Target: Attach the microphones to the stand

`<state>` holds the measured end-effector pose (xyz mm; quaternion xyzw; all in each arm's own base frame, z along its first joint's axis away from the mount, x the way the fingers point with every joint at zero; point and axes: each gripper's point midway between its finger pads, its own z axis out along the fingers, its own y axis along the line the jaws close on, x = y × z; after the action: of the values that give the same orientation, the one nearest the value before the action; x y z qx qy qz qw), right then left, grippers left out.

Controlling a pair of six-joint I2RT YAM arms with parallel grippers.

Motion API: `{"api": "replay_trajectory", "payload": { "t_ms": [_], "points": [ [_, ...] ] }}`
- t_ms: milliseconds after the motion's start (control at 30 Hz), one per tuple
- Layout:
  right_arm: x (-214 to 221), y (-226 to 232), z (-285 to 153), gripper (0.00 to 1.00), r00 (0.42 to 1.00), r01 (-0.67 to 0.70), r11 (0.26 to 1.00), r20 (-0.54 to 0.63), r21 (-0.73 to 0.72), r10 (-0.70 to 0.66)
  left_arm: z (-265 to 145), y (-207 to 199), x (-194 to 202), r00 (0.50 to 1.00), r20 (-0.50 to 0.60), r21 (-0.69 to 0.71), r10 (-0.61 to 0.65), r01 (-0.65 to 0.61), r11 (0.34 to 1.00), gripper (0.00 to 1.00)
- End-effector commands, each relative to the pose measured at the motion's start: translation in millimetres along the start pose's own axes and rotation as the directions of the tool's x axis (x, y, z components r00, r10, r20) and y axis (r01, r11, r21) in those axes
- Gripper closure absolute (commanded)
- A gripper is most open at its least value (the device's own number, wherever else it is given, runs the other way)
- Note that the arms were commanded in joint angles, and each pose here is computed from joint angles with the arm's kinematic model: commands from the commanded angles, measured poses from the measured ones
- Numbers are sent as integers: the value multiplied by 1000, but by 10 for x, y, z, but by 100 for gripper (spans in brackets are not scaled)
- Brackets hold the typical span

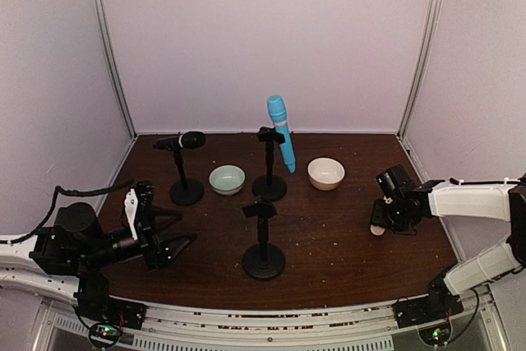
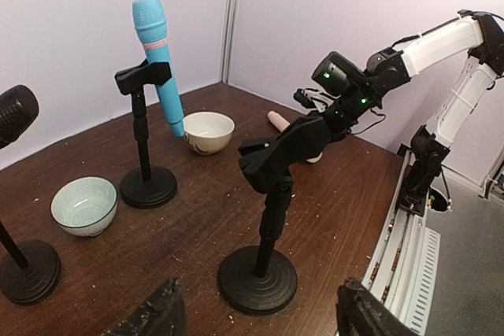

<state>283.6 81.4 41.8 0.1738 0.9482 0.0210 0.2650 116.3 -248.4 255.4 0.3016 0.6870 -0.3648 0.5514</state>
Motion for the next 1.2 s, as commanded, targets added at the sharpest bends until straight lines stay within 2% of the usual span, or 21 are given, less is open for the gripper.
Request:
{"api": "replay_trajectory", "payload": {
  "t_ms": [0, 200, 300, 367, 500, 667, 767, 833, 900, 1000, 1167],
  "points": [
    [6, 21, -176, 60, 1000, -23, 998, 13, -61, 24, -114, 40, 26, 1000, 2, 7, -23, 23, 1000, 33],
    [4, 237, -769, 61, 996, 48, 978, 84, -205, -31, -92, -17, 95, 999, -30, 38, 44, -43, 998, 34],
    [23, 384, -1158, 63, 992, 83, 939, 115, -334, -47, -17, -76, 92, 992, -55, 55, 115, -112, 992, 36],
    [36, 487, -1449, 66, 990, 92, 892, 134, -443, -36, 56, -139, 73, 984, -72, 73, 162, -157, 985, 36],
    [70, 638, -2046, 68, 987, 112, 751, 159, -650, -9, 232, -261, -10, 949, -102, 96, 299, -290, 952, 37],
    [306, 744, -2470, 69, 994, 111, 575, 97, -811, -56, 471, -485, -244, 870, -90, 135, 484, -471, 872, 37],
    [496, 791, -2613, 69, 993, 98, 482, 50, -871, -111, 626, -678, -312, 796, -82, 178, 600, -581, 794, 37],
    [590, 770, -2689, 69, 989, 97, 444, 37, -891, -141, 729, -814, -313, 725, -74, 207, 684, -660, 722, 37],
    [664, 737, -2730, 69, 985, 96, 430, 24, -898, -170, 851, -970, -274, 644, -64, 234, 763, -733, 639, 37],
    [766, 709, -2788, 69, 979, 80, 401, -4, -913, -204, 1047, -1149, -327, 551, -30, 236, 834, -807, 541, 37],
    [902, 724, -2901, 69, 968, 27, 325, -56, -945, -243, 1444, -1359, -490, 378, 35, 173, 925, -914, 367, 36]
  ]
}}
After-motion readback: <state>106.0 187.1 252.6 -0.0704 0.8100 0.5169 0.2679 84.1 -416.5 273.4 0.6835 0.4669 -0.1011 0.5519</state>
